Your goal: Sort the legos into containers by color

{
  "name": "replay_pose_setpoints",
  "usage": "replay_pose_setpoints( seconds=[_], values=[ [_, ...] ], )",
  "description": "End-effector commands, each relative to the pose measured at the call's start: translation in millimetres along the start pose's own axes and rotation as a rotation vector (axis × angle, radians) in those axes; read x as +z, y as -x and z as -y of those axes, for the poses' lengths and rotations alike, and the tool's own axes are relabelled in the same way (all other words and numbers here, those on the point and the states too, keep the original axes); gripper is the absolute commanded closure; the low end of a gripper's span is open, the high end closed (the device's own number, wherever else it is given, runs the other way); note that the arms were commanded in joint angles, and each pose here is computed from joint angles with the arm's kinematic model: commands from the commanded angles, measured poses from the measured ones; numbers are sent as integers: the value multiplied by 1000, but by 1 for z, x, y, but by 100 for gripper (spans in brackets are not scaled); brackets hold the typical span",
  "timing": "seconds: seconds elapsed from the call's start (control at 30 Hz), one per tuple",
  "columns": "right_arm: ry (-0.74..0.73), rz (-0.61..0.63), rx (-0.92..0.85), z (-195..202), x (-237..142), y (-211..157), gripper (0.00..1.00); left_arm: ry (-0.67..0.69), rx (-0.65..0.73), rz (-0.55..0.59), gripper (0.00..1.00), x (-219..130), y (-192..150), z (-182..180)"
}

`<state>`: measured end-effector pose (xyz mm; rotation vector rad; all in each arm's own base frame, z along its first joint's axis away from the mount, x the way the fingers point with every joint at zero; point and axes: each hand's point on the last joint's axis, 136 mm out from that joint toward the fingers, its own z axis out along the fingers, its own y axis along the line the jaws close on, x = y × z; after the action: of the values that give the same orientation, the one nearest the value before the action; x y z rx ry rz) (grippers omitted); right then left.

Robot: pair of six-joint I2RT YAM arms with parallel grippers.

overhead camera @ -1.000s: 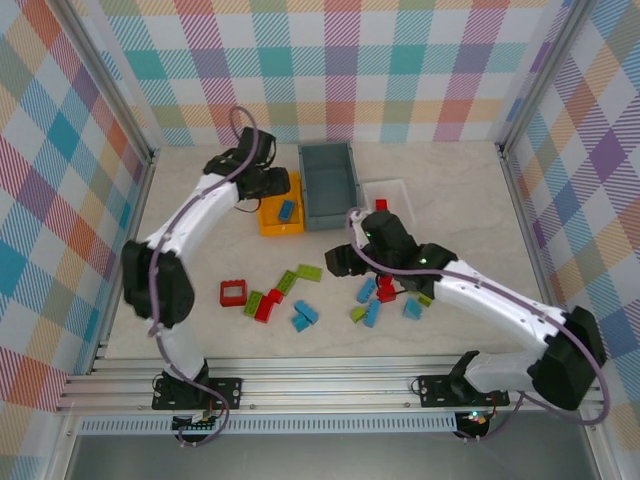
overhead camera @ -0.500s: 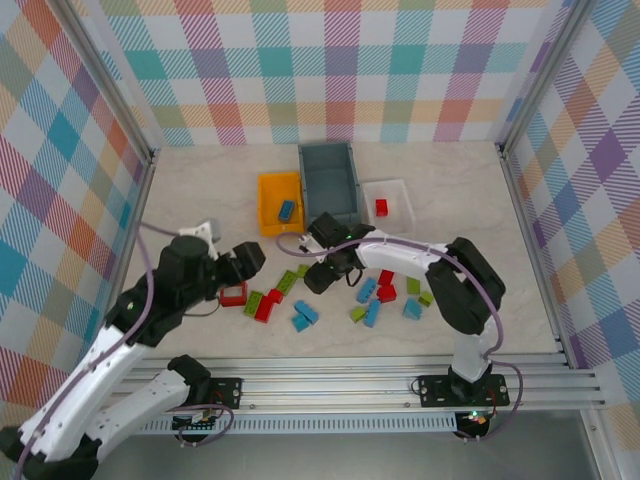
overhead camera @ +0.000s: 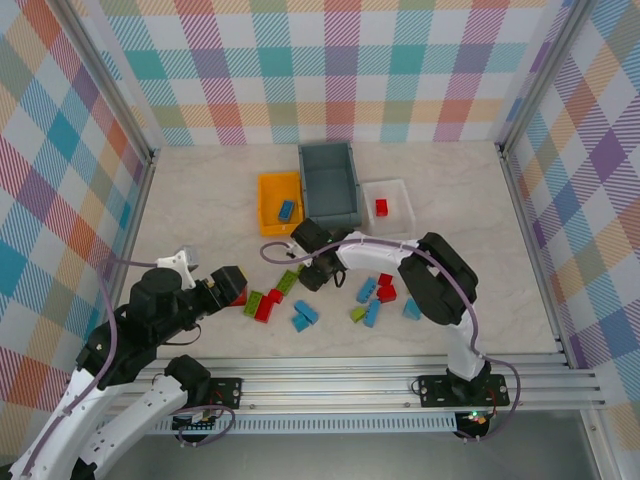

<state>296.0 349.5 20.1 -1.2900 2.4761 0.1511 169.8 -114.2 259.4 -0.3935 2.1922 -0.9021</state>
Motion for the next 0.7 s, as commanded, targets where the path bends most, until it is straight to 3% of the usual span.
replay_pose_setpoints(
  seconds=[0.0,0.17,0.33,0.47,0.67],
  values=[
    [-23,28,1,3,-2,7,58,-19,-3,-24,21,3,-3,5],
    [-109,124,133,25,-48,6,65,-24,10,-39,21,7,-3,10],
    [-149,209,420,75,-95,15,65,-35,25,-45,21,16,-1,17],
    [-158,211,591,113,-99,32,65,-43,33,-38,21,23,5,24],
    [-165,129,755,157,-77,54,64,-41,37,-33,21,28,7,26]
  ],
)
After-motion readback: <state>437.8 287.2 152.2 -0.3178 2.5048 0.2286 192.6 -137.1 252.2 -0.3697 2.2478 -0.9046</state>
